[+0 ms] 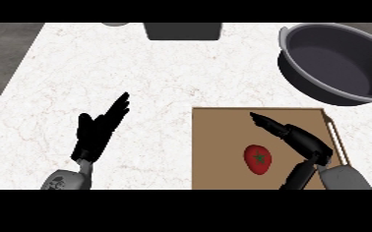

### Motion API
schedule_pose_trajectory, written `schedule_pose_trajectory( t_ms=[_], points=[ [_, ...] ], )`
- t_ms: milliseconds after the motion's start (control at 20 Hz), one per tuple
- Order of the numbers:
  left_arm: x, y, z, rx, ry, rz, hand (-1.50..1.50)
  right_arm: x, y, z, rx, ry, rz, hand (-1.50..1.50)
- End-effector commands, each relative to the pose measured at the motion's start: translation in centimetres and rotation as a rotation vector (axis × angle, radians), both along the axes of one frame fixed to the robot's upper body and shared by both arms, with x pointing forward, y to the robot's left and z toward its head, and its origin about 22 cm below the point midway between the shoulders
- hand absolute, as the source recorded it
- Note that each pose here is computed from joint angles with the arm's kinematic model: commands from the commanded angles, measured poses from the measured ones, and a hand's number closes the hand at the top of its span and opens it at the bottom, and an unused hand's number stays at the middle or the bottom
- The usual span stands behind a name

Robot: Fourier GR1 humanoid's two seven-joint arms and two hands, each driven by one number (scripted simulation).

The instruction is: Pick the tomato from the tray and place it in the pot

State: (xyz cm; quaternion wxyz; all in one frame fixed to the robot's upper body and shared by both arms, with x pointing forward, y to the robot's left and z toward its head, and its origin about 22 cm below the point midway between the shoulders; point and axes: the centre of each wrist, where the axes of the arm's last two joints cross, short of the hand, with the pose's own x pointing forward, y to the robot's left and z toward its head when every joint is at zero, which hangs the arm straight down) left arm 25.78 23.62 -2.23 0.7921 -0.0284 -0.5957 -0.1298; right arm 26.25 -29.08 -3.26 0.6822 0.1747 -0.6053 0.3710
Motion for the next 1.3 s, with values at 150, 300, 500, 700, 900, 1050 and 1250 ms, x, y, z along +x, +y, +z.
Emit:
schedule_pose_trajectory(
  t_ms=[150, 300, 500, 700, 900, 1050, 1250],
  points=[
    [0.7, -0.4, -1.1, -0.009, 0.000, 0.006, 0.00, -0.6, 1.2, -4.1, 0.056, 0.100, -0.003, -1.50],
    [0.6, 1.1, 0.2, -0.008, -0.007, 0.000, 0.00, 0.6, 2.4, -4.2, 0.076, 0.099, -0.004, -1.50],
    [1.2, 0.2, 0.3, 0.002, -0.012, 0.003, 0.00, -1.9, 3.4, -5.8, -0.029, -0.115, 0.139, 1.50],
    [-0.9, 0.7, 0.1, 0.001, -0.014, -0.010, 0.00, -2.0, 2.5, -7.7, 0.077, 0.011, 0.033, 1.50],
    [1.0, 1.1, 0.3, 0.001, -0.011, -0.009, 0.00, -2.4, 2.2, -8.3, 0.161, 0.044, 0.038, 1.50],
    [0.4, 1.0, 0.4, 0.006, -0.008, -0.004, 0.00, -1.6, -10.8, -3.3, 0.152, -0.050, -0.168, 1.50],
    [-0.3, 0.9, -0.2, 0.000, -0.010, 0.009, 0.00, -3.4, -19.6, 1.8, 0.078, -0.143, -0.416, 1.50]
  ],
)
